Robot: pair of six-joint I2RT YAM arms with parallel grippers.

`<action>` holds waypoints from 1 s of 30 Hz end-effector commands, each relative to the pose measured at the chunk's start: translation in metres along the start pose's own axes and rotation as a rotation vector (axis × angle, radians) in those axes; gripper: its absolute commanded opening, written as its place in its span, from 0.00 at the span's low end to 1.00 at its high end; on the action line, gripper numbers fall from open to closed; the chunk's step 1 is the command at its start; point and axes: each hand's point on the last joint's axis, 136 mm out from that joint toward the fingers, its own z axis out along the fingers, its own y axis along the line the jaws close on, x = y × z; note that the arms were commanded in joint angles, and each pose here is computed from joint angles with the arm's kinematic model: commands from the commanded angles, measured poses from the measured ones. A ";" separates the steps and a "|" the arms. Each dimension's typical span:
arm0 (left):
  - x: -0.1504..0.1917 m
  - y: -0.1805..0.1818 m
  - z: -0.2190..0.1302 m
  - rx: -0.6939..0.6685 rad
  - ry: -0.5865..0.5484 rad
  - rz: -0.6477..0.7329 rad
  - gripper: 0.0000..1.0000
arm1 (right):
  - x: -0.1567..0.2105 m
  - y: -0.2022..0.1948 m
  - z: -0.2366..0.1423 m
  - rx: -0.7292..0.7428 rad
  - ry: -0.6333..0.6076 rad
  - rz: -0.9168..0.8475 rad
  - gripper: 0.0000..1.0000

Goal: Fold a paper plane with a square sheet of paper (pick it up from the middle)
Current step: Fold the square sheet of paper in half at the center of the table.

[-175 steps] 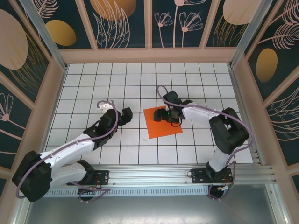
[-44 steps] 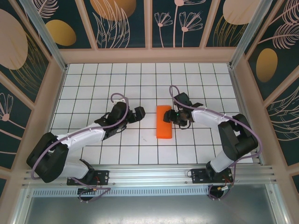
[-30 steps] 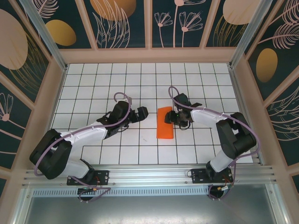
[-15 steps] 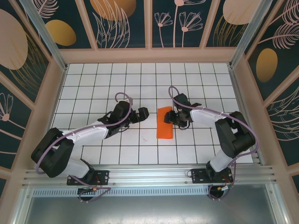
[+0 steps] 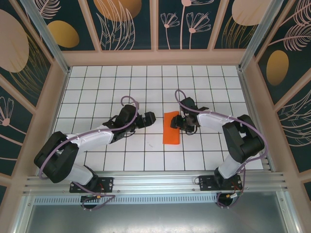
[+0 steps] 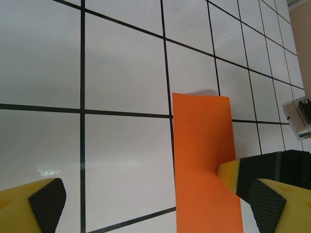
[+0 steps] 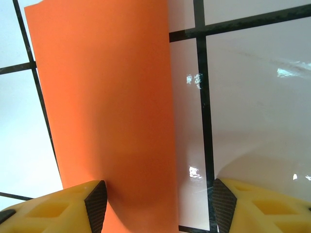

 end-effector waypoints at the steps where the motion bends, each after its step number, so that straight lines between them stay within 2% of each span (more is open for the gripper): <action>1: -0.009 -0.012 0.001 0.038 -0.016 -0.001 0.99 | -0.009 0.002 0.001 0.004 -0.013 0.018 0.62; 30: -0.006 -0.013 0.003 0.056 -0.004 -0.010 0.98 | -0.014 0.010 -0.004 -0.032 -0.029 0.041 0.61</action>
